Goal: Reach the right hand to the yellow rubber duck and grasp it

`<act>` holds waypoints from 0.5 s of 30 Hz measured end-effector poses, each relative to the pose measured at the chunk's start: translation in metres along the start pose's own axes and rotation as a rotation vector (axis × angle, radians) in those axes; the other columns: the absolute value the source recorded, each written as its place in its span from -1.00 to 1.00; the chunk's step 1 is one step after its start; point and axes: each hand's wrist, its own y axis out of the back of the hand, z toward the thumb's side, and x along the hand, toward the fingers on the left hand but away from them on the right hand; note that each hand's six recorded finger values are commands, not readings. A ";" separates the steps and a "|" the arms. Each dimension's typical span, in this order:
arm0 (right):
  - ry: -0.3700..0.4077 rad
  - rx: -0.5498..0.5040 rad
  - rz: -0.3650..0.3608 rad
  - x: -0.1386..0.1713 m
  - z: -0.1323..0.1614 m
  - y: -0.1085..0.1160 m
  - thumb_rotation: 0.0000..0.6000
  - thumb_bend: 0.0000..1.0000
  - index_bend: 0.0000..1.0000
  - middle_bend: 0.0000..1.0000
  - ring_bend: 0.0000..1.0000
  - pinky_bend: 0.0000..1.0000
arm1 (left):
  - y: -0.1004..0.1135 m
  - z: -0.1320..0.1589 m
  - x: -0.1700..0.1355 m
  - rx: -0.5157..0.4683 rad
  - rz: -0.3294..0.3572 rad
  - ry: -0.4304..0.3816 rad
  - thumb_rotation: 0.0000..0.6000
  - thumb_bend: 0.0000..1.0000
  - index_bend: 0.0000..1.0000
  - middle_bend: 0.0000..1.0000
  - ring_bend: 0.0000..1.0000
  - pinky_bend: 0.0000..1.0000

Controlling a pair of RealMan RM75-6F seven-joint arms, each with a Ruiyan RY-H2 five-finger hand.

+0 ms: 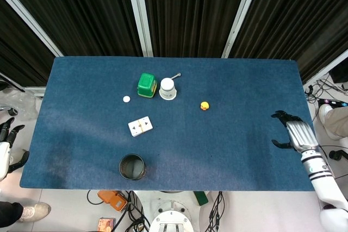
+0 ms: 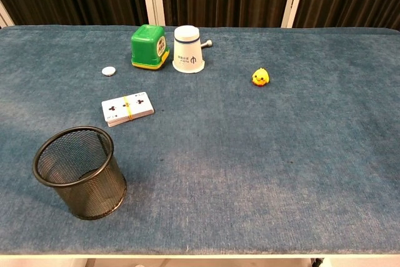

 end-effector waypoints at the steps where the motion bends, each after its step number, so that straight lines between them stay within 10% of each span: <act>1: -0.001 0.000 -0.002 -0.008 0.000 -0.001 1.00 -0.35 -0.38 -0.54 -0.43 -0.45 | 0.000 0.000 0.000 0.000 0.001 0.000 1.00 -0.40 -0.66 -0.99 -0.89 -0.62; 15: 0.092 -0.067 0.024 -0.104 0.063 -0.028 1.00 -0.35 -0.23 -0.54 -0.44 -0.45 | -0.001 -0.002 0.001 0.010 -0.006 0.006 1.00 -0.40 -0.66 -0.99 -0.89 -0.62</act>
